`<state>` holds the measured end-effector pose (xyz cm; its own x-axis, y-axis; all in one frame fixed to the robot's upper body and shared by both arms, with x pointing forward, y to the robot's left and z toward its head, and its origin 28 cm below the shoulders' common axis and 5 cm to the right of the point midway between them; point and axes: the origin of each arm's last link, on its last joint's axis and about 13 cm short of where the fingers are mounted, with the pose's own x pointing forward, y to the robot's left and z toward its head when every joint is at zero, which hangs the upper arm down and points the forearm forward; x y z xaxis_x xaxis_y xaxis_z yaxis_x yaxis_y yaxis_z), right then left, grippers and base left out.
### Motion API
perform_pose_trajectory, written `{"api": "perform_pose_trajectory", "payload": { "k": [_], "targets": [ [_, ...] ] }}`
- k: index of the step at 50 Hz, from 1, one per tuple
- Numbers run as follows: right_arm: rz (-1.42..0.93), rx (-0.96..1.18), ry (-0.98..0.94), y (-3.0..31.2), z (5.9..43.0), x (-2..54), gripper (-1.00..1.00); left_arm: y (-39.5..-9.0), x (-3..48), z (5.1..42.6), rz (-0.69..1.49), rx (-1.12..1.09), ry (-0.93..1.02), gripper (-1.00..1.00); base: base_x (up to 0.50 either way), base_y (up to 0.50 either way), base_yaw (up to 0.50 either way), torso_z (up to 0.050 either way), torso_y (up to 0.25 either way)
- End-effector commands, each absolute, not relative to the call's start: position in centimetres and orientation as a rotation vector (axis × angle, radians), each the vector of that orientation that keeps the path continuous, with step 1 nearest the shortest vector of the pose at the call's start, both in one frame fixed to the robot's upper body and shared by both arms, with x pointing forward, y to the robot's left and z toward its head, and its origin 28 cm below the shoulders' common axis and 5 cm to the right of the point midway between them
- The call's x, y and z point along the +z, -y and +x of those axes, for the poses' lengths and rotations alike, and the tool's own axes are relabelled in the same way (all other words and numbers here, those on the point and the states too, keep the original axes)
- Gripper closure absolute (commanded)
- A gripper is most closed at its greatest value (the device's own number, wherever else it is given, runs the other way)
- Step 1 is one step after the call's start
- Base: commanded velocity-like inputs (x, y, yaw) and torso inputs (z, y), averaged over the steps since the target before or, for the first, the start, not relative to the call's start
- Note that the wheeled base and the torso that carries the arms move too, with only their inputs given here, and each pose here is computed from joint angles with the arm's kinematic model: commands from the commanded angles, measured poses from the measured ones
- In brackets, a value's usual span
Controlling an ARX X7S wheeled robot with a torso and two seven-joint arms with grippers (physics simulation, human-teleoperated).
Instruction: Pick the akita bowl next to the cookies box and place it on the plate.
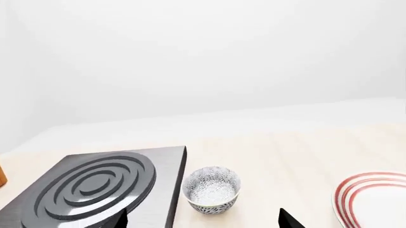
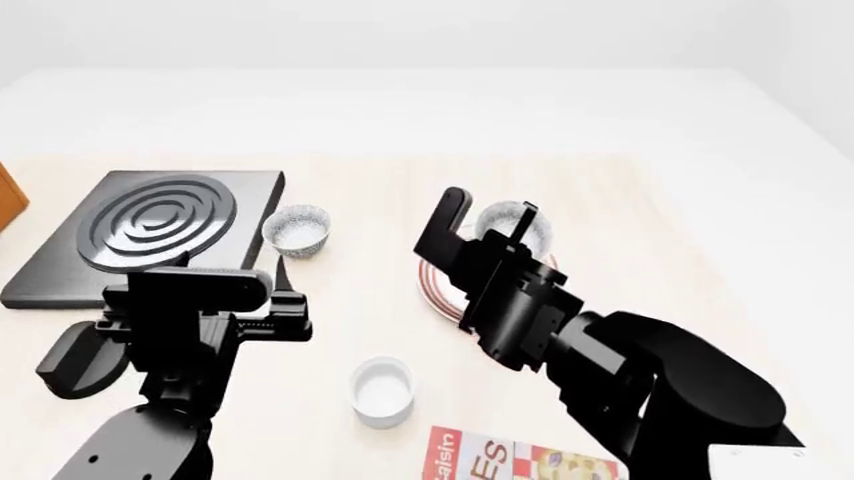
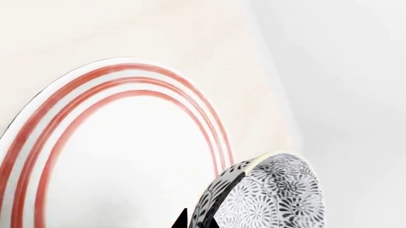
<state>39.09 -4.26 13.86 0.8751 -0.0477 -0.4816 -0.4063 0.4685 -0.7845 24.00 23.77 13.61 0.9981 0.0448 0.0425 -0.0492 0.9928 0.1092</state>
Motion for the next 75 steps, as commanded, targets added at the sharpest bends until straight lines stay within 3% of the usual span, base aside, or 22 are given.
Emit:
{"api": "perform_pose_trajectory", "payload": {
  "k": [1, 60, 61, 75],
  "targets": [
    [-1.101, 0.224, -0.455, 4.3, 39.2, 13.9, 1.00, -23.8, 13.5, 23.9, 0.107, 0.047, 0.046, -1.00, 0.00, 0.00, 0.00, 0.000, 0.000],
    [-1.034, 0.245, -0.455, 4.1, 39.3, 14.2, 1.00, -23.7, 13.5, 23.8, 0.106, 0.043, 0.086, -1.00, 0.00, 0.00, 0.00, 0.000, -0.035],
    [-1.019, 0.247, -0.456, 4.1, 39.4, 14.3, -1.00, -23.7, 13.5, 23.8, 0.107, 0.043, 0.087, -1.00, 0.00, 0.00, 0.00, 0.000, 0.000],
    [-1.002, 0.250, -0.423, 3.9, 39.7, 15.3, -1.00, -23.7, 13.6, 23.7, 0.094, 0.020, 0.085, -1.00, 0.00, 0.00, 0.00, 0.000, 0.160]
  ]
}}
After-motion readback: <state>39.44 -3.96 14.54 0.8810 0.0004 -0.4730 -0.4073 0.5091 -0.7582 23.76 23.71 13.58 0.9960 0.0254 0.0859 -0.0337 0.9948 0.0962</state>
